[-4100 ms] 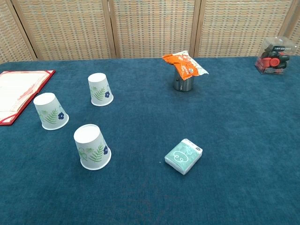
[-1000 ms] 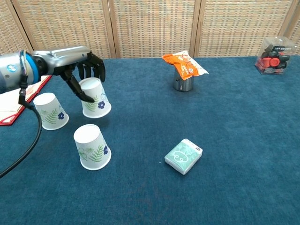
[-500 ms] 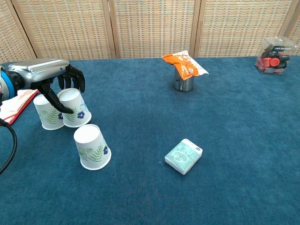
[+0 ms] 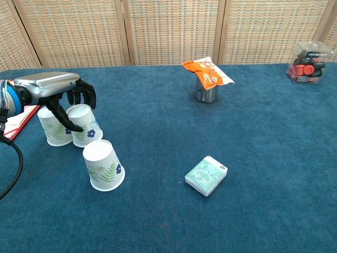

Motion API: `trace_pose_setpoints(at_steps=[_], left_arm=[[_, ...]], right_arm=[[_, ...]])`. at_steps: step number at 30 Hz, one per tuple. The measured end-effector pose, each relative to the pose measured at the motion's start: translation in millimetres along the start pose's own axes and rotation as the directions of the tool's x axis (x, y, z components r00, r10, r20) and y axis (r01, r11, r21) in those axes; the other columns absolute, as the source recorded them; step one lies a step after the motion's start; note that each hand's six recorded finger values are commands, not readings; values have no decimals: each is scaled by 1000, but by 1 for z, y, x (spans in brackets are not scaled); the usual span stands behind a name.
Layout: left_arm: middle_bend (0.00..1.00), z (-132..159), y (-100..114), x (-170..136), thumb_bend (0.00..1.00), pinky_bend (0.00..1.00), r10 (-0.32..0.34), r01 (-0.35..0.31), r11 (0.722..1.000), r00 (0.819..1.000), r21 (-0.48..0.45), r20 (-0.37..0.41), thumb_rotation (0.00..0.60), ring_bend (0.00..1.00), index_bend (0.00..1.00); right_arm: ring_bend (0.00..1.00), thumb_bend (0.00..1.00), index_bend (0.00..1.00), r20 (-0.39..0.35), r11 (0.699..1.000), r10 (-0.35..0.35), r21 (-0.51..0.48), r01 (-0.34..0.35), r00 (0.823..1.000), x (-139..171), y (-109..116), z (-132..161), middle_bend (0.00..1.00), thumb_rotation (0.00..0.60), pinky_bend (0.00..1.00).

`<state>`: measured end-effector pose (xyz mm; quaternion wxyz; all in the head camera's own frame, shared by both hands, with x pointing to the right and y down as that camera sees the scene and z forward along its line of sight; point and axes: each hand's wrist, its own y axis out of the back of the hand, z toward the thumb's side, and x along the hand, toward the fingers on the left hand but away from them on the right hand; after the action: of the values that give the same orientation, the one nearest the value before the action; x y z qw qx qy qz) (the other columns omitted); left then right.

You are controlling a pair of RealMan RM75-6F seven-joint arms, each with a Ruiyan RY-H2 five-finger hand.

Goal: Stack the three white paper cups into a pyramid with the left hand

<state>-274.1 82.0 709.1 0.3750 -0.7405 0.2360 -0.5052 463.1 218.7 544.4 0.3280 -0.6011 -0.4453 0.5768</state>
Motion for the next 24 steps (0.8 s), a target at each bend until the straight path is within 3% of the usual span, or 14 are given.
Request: trace_pose_setpoints(at_steps=[7,10,12,15,20,24], left_arm=[[271,1,-4,-3,61,311,-32,32,999,999,-7,-5,600,350,412],[86,1,-4,-5,62,214,-46,45,999,999,-2,-11,600,163,194],[0,2,-4,-7,61,84,-59,59,998,998,-6,-11,600,21,24],[0,6,2,-11,61,1,-63,63,998,998,-23,5,600,0,0],[0,18,21,-23,61,0,0,1,1000,998,-20,66,600,0,0],[0,37,32,-40,61,16,19,-23,999,986,23,163,600,0,0]], right_arm=[[0,0,0,-6,1000,0,-5,0,1000,0,0,1,0,600,0],[0,0,0,-7,1000,-1,-4,1,1000,0,0,1,0,600,0],[0,0,0,-7,1000,-2,-4,2,1000,0,0,1,0,600,0],[0,0,0,-7,1000,-4,-5,4,1000,1,1,1,0,600,0],[0,0,0,-8,1000,-3,-4,3,1000,1,1,2,0,600,0],[0,0,0,-8,1000,-4,-3,4,1000,1,1,2,0,600,0]])
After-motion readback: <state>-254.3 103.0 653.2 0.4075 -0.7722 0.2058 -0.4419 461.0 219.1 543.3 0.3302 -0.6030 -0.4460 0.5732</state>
